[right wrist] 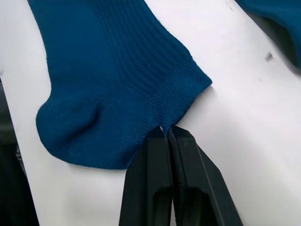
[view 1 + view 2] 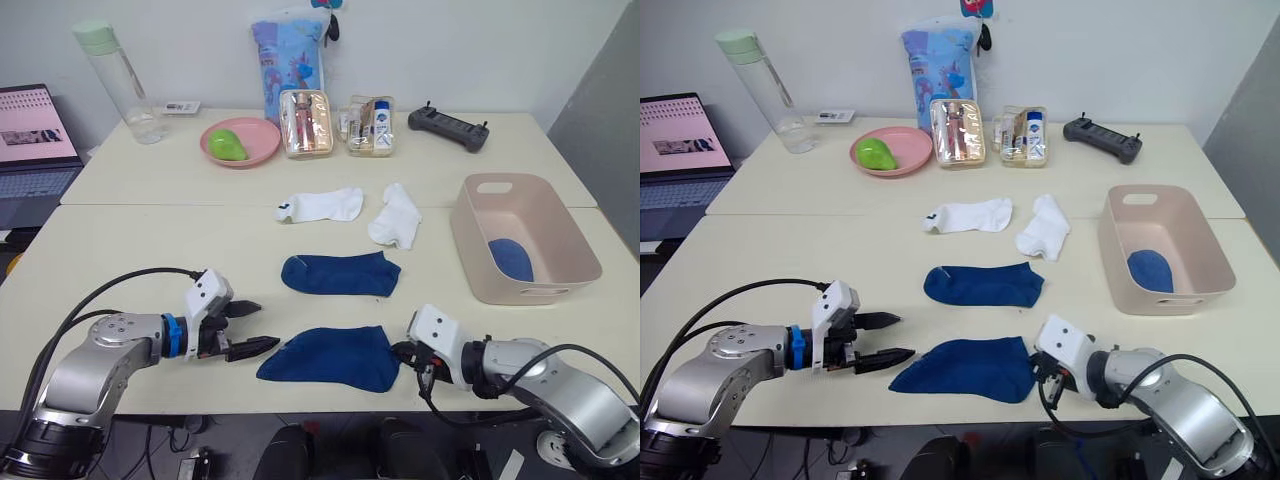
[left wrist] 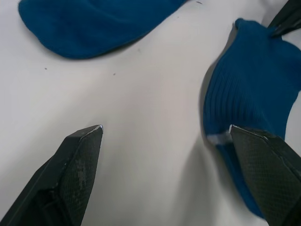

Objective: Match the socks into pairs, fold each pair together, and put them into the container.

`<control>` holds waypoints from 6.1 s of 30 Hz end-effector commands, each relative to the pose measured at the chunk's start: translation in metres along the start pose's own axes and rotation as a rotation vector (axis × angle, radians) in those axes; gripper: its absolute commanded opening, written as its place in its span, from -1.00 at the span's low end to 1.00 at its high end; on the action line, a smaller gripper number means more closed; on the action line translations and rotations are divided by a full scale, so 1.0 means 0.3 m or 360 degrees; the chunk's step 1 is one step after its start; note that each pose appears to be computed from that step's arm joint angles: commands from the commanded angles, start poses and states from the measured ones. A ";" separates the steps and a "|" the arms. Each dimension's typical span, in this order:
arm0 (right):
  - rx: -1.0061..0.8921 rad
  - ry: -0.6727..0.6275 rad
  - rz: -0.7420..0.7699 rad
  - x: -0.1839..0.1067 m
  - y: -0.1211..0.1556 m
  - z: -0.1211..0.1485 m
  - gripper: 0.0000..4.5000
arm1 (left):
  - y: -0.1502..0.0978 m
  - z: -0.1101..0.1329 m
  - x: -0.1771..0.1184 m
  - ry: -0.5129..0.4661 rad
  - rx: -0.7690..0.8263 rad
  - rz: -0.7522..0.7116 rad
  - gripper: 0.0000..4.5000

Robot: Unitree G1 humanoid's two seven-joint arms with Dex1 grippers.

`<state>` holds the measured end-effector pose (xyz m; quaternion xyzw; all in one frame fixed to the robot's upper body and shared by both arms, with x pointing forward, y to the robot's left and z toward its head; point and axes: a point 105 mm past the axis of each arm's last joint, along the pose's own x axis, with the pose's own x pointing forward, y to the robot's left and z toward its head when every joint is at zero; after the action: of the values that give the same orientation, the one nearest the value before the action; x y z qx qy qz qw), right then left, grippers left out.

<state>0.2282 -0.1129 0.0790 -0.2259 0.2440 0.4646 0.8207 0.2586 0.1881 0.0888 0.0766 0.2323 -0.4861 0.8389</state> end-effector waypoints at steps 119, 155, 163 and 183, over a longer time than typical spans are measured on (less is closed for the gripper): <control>0.0023 -0.0464 0.0187 -0.031 -0.019 0.271 1.00 | -0.009 -0.081 -0.010 0.0118 0.0241 0.0055 -0.98; 0.0172 -0.0489 -0.0190 -0.028 -0.186 0.259 1.00 | 0.167 0.218 -0.023 -0.0378 -0.0111 0.0398 0.27; 0.0418 -0.0442 -0.0522 0.060 -0.317 0.228 1.00 | 0.212 0.191 0.123 -0.0242 -0.0204 0.0490 0.79; 0.0519 -0.0403 -0.0442 0.146 -0.285 0.224 -0.99 | 0.166 0.158 0.272 -0.0195 -0.0204 0.0253 -0.99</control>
<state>0.3392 -0.0901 0.1017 -0.0529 0.2088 0.3091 0.9263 0.3542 0.1433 0.0866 0.0234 0.2103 -0.3806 0.9002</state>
